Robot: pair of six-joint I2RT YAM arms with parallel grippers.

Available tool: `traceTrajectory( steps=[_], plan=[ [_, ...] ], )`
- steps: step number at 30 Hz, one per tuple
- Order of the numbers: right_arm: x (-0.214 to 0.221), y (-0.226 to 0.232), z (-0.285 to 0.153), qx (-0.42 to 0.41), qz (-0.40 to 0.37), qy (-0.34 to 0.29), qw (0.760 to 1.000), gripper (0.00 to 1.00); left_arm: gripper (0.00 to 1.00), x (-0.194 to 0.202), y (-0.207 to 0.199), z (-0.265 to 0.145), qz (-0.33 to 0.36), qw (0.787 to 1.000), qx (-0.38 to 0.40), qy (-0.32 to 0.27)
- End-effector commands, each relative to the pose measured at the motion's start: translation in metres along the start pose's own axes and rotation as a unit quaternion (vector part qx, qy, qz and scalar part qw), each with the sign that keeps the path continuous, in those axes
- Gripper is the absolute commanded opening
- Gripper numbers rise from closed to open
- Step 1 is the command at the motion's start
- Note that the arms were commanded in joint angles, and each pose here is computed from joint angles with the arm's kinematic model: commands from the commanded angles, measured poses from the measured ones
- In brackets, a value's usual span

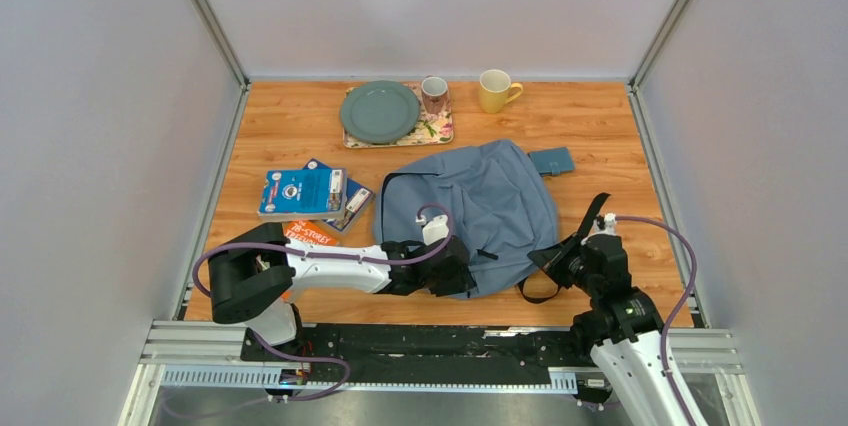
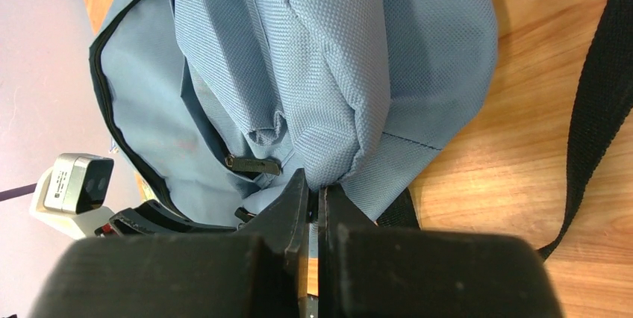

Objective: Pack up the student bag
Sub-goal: Unzip the student bag at the center of the board.

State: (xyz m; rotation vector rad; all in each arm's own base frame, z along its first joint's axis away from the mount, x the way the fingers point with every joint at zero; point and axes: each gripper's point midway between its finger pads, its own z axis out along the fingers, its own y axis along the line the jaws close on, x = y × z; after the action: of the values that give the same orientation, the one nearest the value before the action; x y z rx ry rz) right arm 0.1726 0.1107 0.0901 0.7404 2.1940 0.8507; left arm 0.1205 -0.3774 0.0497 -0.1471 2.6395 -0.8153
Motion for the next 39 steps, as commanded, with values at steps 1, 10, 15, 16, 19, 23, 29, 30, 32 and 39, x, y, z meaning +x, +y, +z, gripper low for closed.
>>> traceTrajectory(
  steps=[1,10,15,16,19,23,29,30,32,39],
  plan=[
    [0.005,0.017,-0.012,-0.032,-0.015,0.020,0.999,0.00,0.27,-0.021,-0.029,-0.001,-0.016,0.998,0.037,-0.041],
    [0.003,0.020,-0.014,-0.034,-0.017,0.019,0.999,0.00,0.05,-0.023,-0.027,-0.001,-0.013,0.998,0.038,-0.044],
    [0.001,0.020,-0.013,-0.030,-0.019,0.014,0.999,0.00,0.00,-0.024,-0.026,-0.005,0.003,0.998,0.044,-0.046],
    [-0.002,0.021,-0.012,-0.030,-0.023,0.009,0.999,0.00,0.00,-0.023,-0.020,-0.006,0.009,0.998,0.035,-0.045],
    [-0.014,0.019,-0.009,-0.011,-0.030,-0.015,0.999,0.00,0.00,-0.022,-0.006,-0.012,0.041,0.998,0.020,-0.045],
    [-0.031,0.018,-0.007,0.023,-0.054,-0.039,0.998,0.00,0.00,-0.016,0.018,-0.023,0.097,0.995,-0.003,-0.028],
    [-0.049,0.026,-0.007,0.034,-0.081,-0.063,0.994,0.00,0.00,0.000,0.057,-0.045,0.170,0.985,-0.030,0.021],
    [-0.058,0.025,-0.007,0.041,-0.081,-0.086,0.992,0.00,0.00,0.000,0.058,-0.051,0.180,0.983,-0.024,0.024],
    [-0.063,0.032,-0.009,0.027,-0.091,-0.100,0.990,0.00,0.00,0.011,0.072,-0.058,0.195,0.979,-0.027,0.052],
    [-0.087,0.065,-0.007,-0.004,-0.146,-0.122,0.982,0.00,0.00,0.049,0.077,-0.084,0.239,0.959,0.049,0.143]
  ],
)
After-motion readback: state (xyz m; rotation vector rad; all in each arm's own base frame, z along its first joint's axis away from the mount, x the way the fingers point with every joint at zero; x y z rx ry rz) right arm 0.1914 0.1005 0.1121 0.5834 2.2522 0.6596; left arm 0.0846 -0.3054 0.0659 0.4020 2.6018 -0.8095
